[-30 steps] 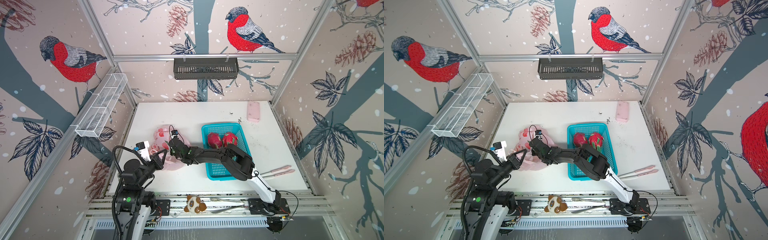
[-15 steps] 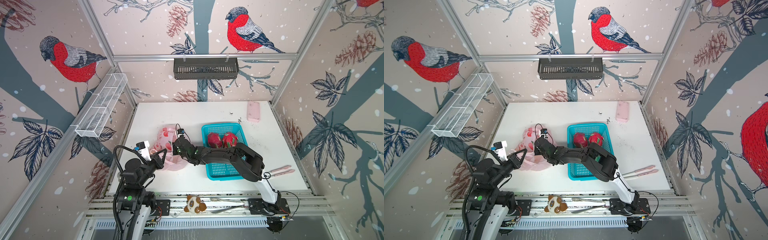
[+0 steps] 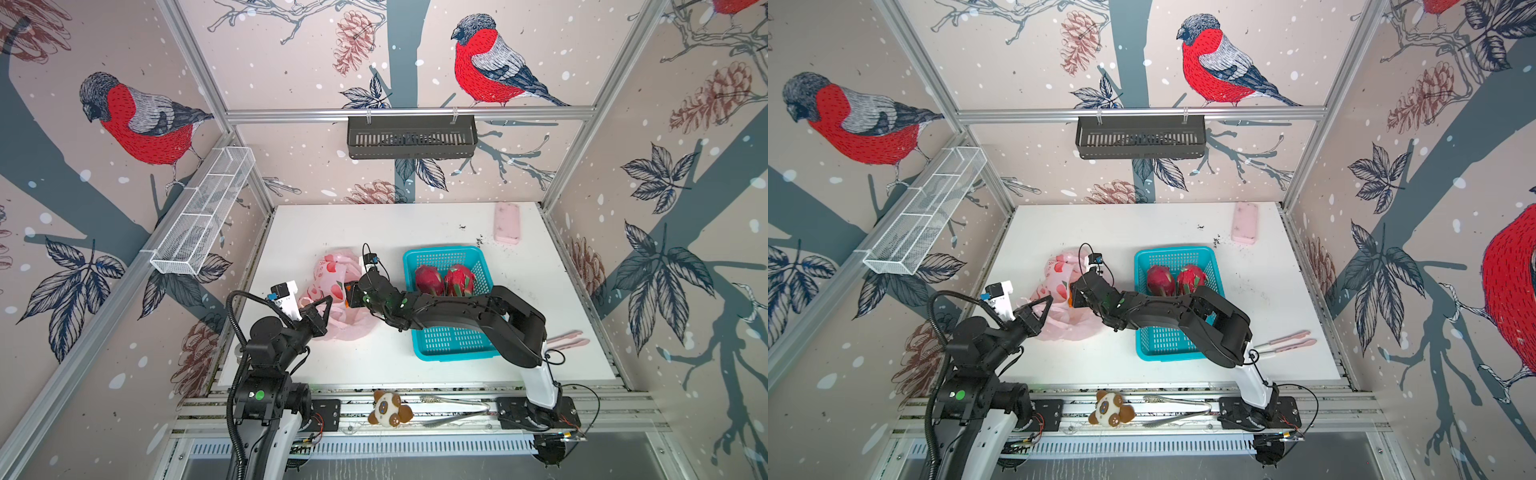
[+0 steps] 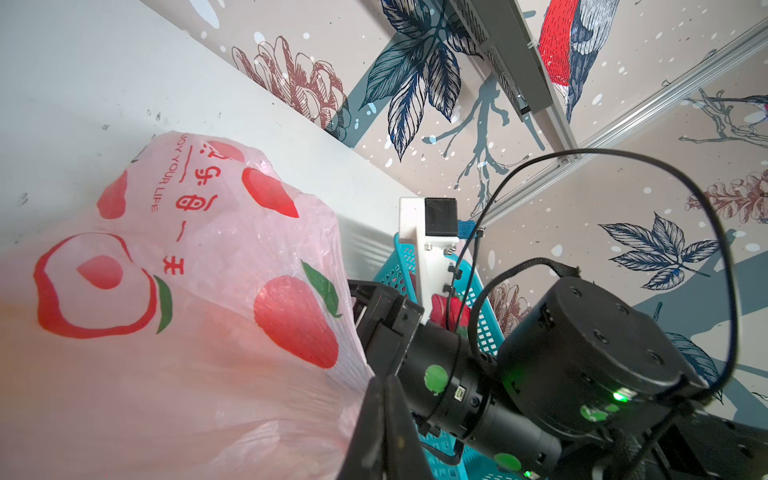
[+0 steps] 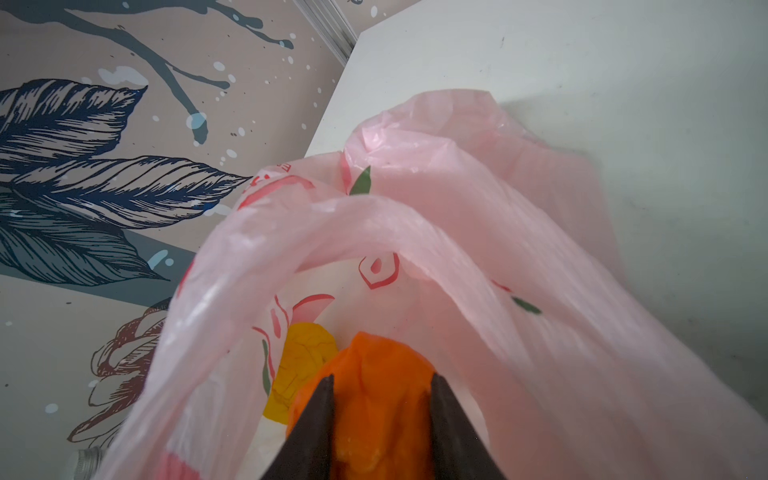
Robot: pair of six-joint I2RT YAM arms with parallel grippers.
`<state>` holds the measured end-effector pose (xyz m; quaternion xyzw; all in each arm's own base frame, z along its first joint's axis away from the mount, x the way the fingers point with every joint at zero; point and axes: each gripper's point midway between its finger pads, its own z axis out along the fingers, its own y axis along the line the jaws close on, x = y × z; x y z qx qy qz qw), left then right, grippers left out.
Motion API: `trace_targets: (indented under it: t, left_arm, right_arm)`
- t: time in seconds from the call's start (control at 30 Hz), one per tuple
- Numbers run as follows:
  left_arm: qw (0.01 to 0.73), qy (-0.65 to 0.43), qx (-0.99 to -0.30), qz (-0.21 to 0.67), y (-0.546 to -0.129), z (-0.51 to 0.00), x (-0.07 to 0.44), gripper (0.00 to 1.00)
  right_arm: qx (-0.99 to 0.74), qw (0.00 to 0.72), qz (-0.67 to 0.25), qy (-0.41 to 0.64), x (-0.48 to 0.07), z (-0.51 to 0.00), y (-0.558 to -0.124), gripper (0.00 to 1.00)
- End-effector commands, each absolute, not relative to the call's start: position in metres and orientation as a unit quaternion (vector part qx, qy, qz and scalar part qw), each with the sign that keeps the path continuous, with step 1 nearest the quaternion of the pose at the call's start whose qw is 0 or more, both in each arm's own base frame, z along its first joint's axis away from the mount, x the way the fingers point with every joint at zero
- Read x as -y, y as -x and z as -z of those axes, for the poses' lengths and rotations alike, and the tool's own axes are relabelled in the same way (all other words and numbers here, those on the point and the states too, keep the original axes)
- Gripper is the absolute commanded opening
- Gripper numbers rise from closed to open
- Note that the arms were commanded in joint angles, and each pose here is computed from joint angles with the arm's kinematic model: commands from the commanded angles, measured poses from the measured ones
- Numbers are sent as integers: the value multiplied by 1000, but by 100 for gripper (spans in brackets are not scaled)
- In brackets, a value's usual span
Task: Untie the knot of the plastic bag and take out the fruit
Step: 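Lift the orange fruit up out of the bag with the right gripper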
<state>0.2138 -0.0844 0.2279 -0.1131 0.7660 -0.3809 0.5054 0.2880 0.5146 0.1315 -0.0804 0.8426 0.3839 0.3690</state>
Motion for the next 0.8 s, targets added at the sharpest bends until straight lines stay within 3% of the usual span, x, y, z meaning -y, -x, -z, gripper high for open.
trace_targets:
  t: [0.0,0.77]
  left_arm:
    - [533,100,-750,378,-217,-243,83,0]
    - [555,92,-736,376,-227,-257,82,0]
  right_arm:
    - [-831,391,-387,80,-511,-148,-290,26]
    - [-831,408,-367,95,-485,-176,-275,25]
